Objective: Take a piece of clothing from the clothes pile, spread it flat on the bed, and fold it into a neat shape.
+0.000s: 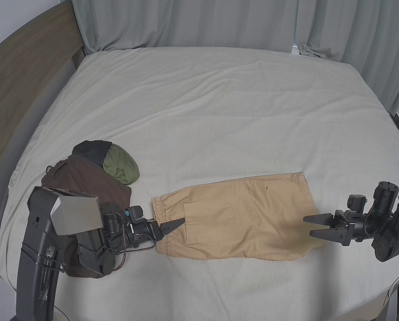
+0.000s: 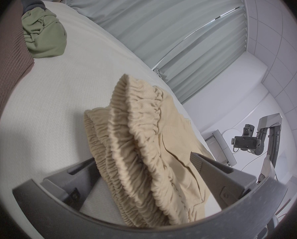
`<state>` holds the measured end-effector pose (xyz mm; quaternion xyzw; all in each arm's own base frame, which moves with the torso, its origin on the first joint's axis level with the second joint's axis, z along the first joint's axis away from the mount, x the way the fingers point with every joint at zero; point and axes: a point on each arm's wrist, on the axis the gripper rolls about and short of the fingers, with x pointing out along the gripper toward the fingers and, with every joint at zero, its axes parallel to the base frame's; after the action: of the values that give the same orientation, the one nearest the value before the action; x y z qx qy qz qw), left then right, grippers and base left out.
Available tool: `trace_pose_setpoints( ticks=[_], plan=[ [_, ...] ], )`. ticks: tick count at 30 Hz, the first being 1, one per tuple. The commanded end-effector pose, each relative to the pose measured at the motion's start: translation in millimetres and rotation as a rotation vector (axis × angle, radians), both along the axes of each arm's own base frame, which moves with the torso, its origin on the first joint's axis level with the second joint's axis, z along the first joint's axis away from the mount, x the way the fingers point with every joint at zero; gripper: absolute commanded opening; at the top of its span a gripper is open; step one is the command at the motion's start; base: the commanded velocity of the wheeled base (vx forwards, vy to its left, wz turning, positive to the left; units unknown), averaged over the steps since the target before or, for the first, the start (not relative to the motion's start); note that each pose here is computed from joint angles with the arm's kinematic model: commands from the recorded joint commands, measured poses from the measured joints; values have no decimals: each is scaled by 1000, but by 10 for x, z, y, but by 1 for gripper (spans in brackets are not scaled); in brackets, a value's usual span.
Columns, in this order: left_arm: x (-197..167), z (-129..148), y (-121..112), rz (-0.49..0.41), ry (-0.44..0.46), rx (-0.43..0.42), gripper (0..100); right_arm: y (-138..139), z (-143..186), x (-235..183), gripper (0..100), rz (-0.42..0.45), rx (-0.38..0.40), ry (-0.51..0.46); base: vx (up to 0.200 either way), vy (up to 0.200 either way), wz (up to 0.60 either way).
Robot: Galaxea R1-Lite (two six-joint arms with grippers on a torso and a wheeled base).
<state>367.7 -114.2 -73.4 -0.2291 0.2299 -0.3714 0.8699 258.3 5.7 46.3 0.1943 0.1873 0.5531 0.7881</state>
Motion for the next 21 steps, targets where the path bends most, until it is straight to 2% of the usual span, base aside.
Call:
trace_pose_setpoints(
  ticks=[1,10,11,21],
  plan=[
    [-14,-54,3,0,22,4,100,-2,-4,1,100,0,1,2,0,0,0],
    [-18,-56,0,6,23,7,100,1,-6,2,100,2,0,0,0,0,0],
    [-18,-56,0,6,23,7,0,1,-2,1,100,2,0,-1,0,0,0],
    [-26,-45,7,2,26,5,0,5,-6,1,100,3,0,0,0,0,0]
  ],
)
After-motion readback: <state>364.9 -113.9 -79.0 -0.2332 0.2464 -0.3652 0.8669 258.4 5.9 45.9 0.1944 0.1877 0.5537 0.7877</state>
